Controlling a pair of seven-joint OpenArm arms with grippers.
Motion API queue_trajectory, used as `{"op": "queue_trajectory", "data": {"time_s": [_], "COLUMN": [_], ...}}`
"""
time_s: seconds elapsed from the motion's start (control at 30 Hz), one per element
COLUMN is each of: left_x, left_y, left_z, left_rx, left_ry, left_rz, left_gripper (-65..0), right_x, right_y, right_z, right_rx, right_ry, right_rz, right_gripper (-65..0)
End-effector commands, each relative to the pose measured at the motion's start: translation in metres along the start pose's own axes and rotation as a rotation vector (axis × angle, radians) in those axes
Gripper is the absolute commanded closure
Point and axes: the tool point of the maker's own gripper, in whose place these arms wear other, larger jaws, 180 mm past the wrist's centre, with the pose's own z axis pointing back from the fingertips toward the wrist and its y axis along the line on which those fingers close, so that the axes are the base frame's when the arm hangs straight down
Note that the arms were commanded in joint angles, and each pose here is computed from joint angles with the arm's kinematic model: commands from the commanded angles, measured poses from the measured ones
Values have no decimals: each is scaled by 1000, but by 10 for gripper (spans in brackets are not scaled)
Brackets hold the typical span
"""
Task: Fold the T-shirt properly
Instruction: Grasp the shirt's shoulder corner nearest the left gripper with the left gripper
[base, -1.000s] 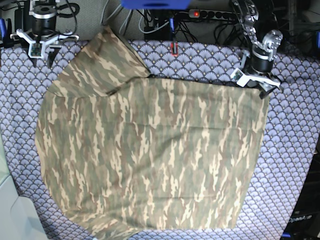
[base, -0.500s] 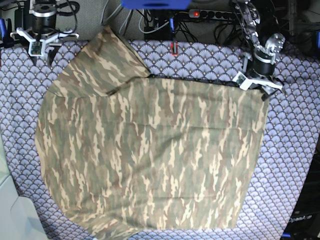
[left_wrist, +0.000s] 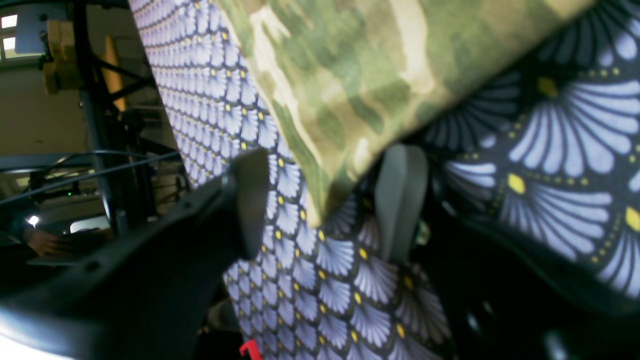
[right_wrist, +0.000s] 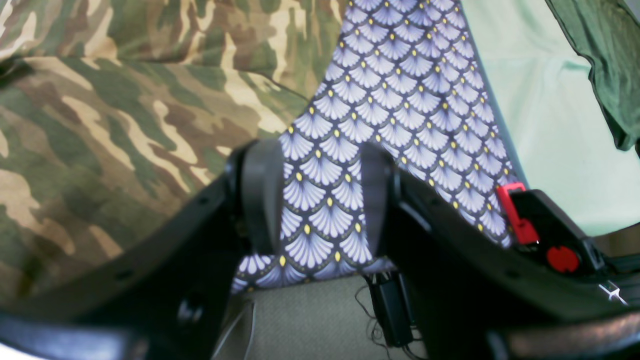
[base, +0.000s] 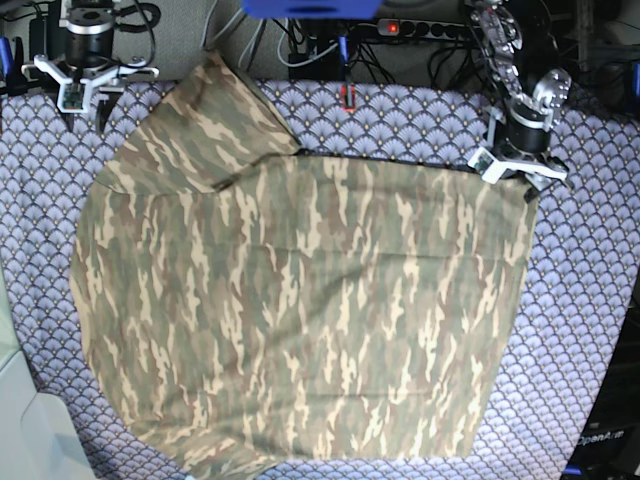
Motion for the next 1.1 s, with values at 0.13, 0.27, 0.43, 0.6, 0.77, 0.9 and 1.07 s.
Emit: {"op": "queue_trajectory", "data": {"time_s": [0.13, 0.27, 0.43, 0.6, 0.77, 0.9, 1.07], "left_x": [10, 14, 10, -7, -11, -5, -3], "left_y": [25, 30, 19, -11, -10, -8, -7], "left_z": [-4, -7, -9, -15, -18, -19, -19], "left_rx": [67, 78, 48, -38, -3, 6, 7], "left_ry": [-21, -27, -18, 34, 47, 33, 27], "left_rz": [-1, 1, 5, -44, -76, -68, -67], "left_gripper": [-336, -336, -336, -336, -336, -336, -336], "right_x": [8, 5, 5, 5, 4, 4, 4], "right_y": [-3, -3, -3, -3, -3, -3, -3], "right_z": [2, 4, 5, 5, 5, 5, 5], "right_rx": [-1, 3, 3, 3, 3, 3, 2], "right_ry": [-33, -25, -24, -24, -23, -23, -23], "right_rz": [16, 18, 18, 18, 19, 19, 19], "right_gripper": [-262, -262, -262, -262, -262, -261, -261]}}
